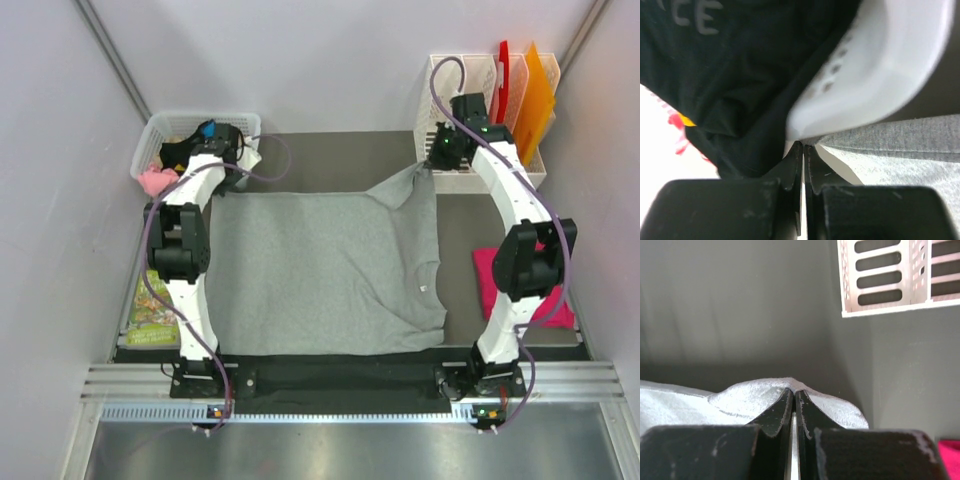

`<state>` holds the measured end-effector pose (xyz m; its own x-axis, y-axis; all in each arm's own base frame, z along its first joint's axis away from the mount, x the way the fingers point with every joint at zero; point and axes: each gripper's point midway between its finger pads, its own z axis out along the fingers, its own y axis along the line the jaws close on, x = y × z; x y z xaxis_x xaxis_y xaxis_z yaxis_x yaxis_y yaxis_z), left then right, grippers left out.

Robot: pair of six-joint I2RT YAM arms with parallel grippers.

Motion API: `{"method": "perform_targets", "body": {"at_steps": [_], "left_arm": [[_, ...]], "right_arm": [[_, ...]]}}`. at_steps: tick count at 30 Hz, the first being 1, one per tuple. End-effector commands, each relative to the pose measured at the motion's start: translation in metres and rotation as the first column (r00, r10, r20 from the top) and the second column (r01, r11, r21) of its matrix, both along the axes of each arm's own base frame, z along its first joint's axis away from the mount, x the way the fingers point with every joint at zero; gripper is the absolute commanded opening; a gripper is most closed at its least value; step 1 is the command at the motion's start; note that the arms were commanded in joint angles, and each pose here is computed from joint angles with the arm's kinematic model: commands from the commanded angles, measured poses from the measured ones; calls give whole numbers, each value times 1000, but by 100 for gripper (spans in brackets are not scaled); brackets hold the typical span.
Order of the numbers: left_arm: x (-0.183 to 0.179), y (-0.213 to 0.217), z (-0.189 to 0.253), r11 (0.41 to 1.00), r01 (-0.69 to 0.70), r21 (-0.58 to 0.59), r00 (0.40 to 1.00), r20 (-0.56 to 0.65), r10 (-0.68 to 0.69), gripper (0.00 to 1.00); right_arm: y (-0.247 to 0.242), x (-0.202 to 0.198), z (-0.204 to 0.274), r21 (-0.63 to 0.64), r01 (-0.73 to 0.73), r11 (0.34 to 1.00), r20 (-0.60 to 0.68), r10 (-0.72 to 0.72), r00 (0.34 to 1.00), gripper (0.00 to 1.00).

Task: Fold and stack the t-shirts
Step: Flatten out the tshirt, then fold the flattened tshirt in 1/3 of the way

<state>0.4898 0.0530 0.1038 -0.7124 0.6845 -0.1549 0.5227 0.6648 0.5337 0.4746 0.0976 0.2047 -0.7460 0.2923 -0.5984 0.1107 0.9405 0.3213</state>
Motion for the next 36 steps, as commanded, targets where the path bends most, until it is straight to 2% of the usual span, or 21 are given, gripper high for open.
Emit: {"method": "perform_targets", "body": {"at_steps": [1, 7, 11, 15, 20, 24, 36], "left_arm": [[36, 10, 31, 999, -24, 27, 992, 121, 20, 0], [51, 15, 47, 998, -23, 61, 988, 154, 14, 0], [43, 10, 48, 999, -18, 31, 990, 137, 14, 0], [18, 8, 52, 1000, -14, 10, 990, 139, 13, 0], [-28, 7, 39, 1000, -7, -7, 997, 76, 7, 0], [-51, 7, 51, 1000, -2, -14, 996, 92, 4, 0], [-74, 1, 50, 999, -25, -48, 998, 51, 27, 0]], "right_arm": [[-14, 27, 25, 1, 40, 999, 86, -40, 996, 0], [-21, 36, 10, -32, 38, 999, 40, -37, 999, 0], [-20, 33, 3, -26, 26, 999, 14, -26, 1000, 0], [-16, 16, -8, -12, -3, 1000, -50, 2, 999, 0], [-17, -14, 2, -18, -18, 1000, -40, 17, 999, 0], [-21, -41, -8, -33, -29, 999, -79, 26, 997, 0], [-29, -96, -23, -54, -41, 998, -137, 34, 990, 0]]}}
